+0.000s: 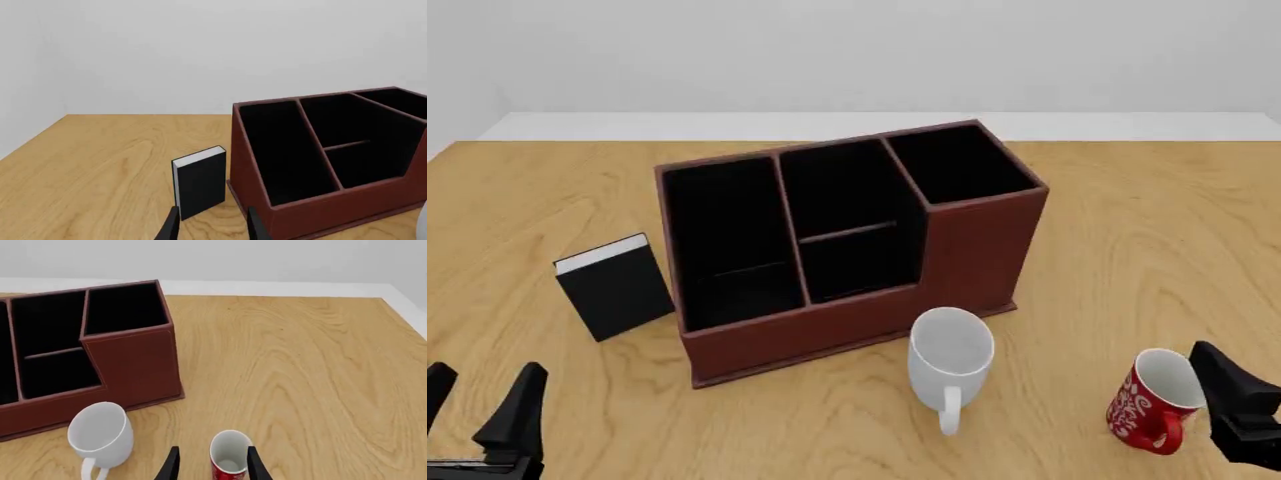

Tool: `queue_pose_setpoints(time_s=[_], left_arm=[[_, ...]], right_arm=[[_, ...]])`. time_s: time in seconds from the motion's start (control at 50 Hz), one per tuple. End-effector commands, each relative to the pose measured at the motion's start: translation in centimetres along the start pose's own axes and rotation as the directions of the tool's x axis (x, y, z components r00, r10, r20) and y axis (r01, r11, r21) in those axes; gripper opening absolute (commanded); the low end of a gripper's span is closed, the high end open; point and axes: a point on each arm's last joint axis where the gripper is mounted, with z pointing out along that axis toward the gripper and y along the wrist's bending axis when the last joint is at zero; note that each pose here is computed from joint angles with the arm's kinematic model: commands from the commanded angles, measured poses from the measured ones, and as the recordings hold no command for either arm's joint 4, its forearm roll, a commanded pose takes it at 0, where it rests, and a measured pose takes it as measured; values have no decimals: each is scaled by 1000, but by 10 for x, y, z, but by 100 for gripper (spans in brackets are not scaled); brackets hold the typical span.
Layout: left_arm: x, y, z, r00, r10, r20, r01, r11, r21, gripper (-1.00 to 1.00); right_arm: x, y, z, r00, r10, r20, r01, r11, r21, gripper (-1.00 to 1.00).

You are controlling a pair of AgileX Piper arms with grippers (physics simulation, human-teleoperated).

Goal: Pick up the red mug and place it to the right of the caddy.

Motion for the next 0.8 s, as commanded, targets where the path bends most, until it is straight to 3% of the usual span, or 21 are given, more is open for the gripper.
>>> queue_pose_setpoints(time_s=[0.02, 0.3, 0.8], left_arm=[[0, 0, 0, 1000, 0, 0, 0, 1000, 0, 100], [0, 0, 0, 1000, 0, 0, 0, 1000, 0, 100], [0, 0, 0, 1000, 0, 0, 0, 1000, 0, 100]], right_arm=[[-7, -1, -10, 998, 13, -61, -12, 1000, 15, 100], [6, -2, -14, 993, 64, -101, -58, 997, 57, 100], [51, -2, -6, 976, 137, -166, -120, 987, 111, 100]])
